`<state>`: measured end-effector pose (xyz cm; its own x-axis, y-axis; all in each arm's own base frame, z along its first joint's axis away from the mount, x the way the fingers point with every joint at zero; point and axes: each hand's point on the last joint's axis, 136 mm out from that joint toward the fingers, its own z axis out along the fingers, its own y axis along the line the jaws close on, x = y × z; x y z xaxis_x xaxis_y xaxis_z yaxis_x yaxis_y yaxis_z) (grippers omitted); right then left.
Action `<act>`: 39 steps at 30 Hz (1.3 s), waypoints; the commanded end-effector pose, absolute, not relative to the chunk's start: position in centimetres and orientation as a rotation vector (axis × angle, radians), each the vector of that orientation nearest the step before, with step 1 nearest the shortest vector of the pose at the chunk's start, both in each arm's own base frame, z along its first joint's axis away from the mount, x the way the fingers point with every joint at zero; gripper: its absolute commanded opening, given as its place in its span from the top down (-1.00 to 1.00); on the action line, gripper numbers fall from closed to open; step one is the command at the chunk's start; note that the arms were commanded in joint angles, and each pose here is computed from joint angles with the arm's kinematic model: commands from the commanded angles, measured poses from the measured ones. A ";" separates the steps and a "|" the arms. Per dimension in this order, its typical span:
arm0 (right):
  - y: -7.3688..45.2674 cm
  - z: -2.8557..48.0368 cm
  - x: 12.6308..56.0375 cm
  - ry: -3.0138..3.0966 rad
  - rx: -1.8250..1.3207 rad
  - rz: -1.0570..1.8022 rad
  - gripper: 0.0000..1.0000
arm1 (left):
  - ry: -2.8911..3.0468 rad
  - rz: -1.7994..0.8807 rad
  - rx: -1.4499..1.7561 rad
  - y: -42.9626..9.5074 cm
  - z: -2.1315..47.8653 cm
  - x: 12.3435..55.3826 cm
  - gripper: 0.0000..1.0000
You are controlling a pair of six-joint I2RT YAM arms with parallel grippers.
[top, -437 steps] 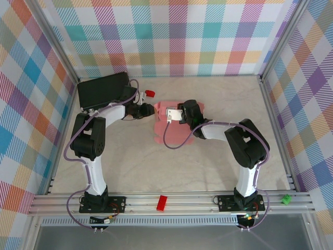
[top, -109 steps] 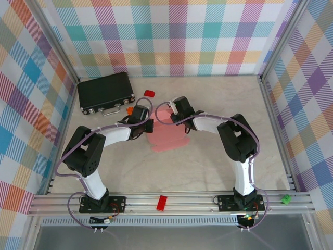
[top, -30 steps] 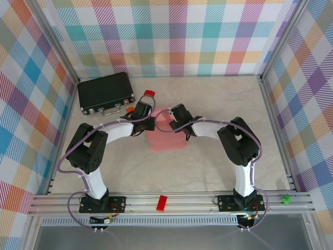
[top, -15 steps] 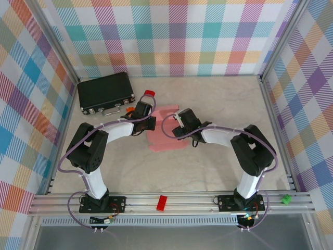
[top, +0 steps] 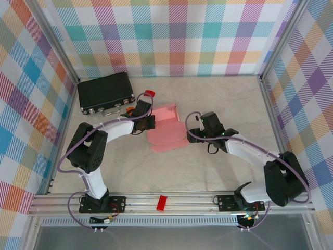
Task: Fold the paper box
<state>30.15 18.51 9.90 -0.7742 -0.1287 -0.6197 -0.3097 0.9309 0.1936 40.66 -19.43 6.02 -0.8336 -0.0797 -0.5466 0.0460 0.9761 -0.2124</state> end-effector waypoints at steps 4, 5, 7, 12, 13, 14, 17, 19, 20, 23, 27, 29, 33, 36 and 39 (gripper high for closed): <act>18.9 10.3 26.8 2.494 -0.175 0.608 -0.54 | 2.588 -0.259 -0.377 -17.7 7.0 38.8 1.00; 18.8 10.5 26.7 2.489 -0.139 0.623 -0.53 | 2.586 -0.270 -0.421 -17.7 7.3 38.7 1.00; 18.6 10.7 26.4 2.489 -0.061 0.650 -0.50 | 2.580 -0.304 -0.505 -17.8 7.7 38.6 1.00; 19.1 11.4 26.3 2.450 0.095 0.779 -0.47 | 2.534 -0.470 -0.699 -19.2 8.7 38.3 1.00; 19.4 11.7 26.4 2.438 0.111 0.812 -0.46 | 2.521 -0.500 -0.737 -19.4 8.9 38.4 1.00; 19.6 11.7 26.5 2.433 0.132 0.833 -0.46 | 2.510 -0.525 -0.795 -19.5 9.0 38.3 1.00; 20.0 12.0 26.9 2.437 0.171 0.856 -0.45 | 2.508 -0.587 -0.935 -20.0 8.9 38.0 1.00; 20.5 12.5 27.3 2.426 0.173 0.883 -0.43 | 2.512 -0.614 -1.023 -20.4 8.7 37.6 1.00; 20.7 12.9 27.6 2.416 0.172 0.896 -0.43 | 2.519 -0.627 -1.068 -20.5 8.6 37.4 1.00; 20.9 13.3 28.3 2.408 0.186 0.891 -0.43 | 2.533 -0.689 -1.158 -21.4 8.1 36.7 1.00; 22.0 14.2 29.2 2.391 0.162 0.932 -0.40 | 2.534 -0.772 -1.218 -22.6 7.8 36.1 1.00; 22.3 14.1 29.7 2.400 0.171 0.937 -0.38 | 2.544 -0.818 -1.239 -23.2 7.7 35.8 1.00; 22.8 14.0 30.5 2.393 0.186 0.950 -0.31 | 2.507 -0.883 -1.244 -23.7 8.3 35.7 1.00; 23.1 13.8 31.0 2.402 0.198 0.959 -0.23 | 2.506 -0.900 -1.252 -23.8 8.4 35.5 1.00; 23.4 13.3 31.3 2.418 0.212 0.961 -0.11 | 2.506 -0.912 -1.268 -23.9 8.2 35.2 1.00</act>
